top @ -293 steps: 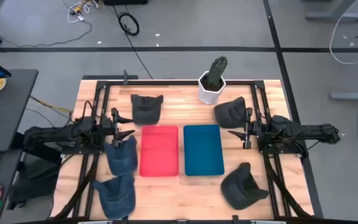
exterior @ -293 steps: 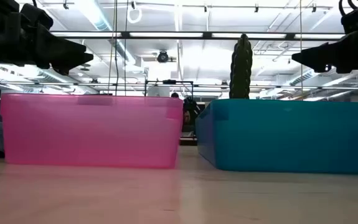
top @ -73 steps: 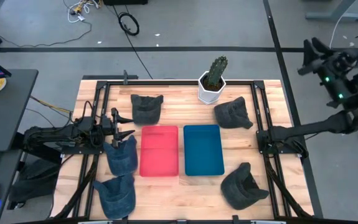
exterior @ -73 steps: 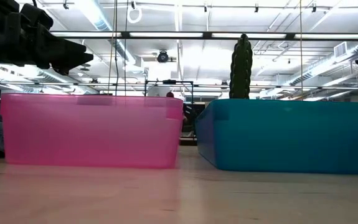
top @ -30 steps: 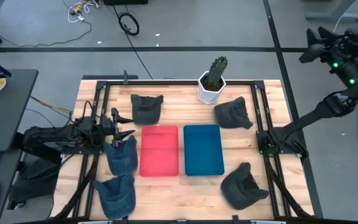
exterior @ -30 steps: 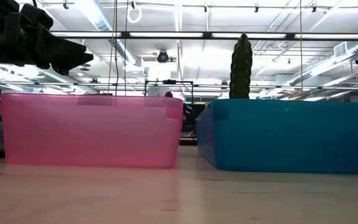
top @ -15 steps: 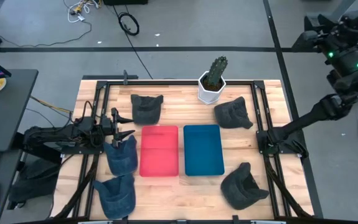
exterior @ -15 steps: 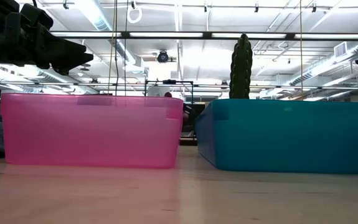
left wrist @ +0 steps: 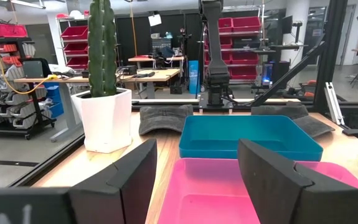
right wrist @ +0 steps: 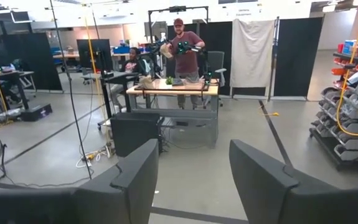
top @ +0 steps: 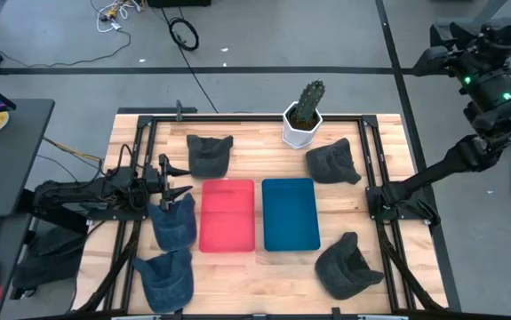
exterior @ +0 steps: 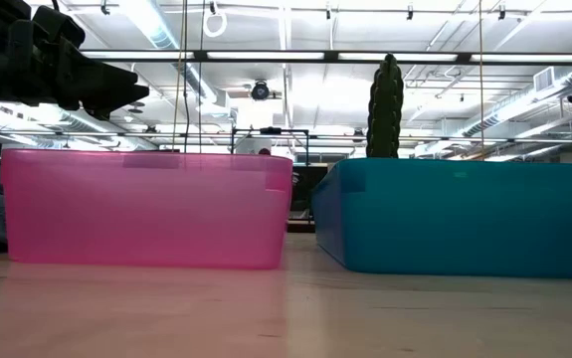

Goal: Pick & Place hat
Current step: Put the top right gray cap into the bin

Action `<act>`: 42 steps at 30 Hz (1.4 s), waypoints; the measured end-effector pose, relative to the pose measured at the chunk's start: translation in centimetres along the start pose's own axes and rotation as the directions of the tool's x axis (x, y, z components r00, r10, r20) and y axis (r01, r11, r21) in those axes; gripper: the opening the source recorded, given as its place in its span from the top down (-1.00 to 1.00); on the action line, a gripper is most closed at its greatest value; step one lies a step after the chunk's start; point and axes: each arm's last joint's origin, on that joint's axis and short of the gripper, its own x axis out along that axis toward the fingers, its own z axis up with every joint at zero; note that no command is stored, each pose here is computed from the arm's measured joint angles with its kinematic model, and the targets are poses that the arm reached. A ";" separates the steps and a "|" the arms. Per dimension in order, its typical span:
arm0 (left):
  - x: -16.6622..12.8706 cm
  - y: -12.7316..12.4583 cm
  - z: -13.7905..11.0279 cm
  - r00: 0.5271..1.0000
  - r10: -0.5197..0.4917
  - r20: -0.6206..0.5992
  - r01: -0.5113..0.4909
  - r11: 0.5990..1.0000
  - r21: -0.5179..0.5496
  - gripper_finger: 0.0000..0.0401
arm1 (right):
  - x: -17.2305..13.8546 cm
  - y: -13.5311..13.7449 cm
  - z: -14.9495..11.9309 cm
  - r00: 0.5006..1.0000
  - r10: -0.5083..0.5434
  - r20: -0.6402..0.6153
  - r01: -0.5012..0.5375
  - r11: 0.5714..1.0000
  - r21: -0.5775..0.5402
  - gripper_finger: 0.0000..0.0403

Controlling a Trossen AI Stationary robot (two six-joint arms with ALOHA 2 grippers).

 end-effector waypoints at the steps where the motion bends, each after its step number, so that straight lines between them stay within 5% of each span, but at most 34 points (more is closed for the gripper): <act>1: 0.0 0.0 0.0 1.000 0.000 0.000 0.000 1.000 0.000 -0.13 | 0.0 0.2 -0.4 1.000 0.000 0.000 0.000 1.000 -0.007 0.00; 29: 0.0 0.0 0.0 1.000 0.000 0.000 0.000 1.000 0.000 -0.13 | 0.4 1.3 -9.8 0.999 -0.036 0.004 0.036 0.999 0.004 0.00; 37: 0.0 0.0 0.0 1.000 0.000 0.000 0.000 1.000 0.000 -0.13 | 0.2 0.6 -10.6 0.971 0.154 0.184 -0.167 0.984 0.056 0.00; 42: 0.0 0.0 0.0 1.000 0.000 0.000 0.000 1.000 0.000 -0.13 | 0.2 -0.2 -10.0 0.971 0.147 0.186 -0.166 0.982 0.094 0.00</act>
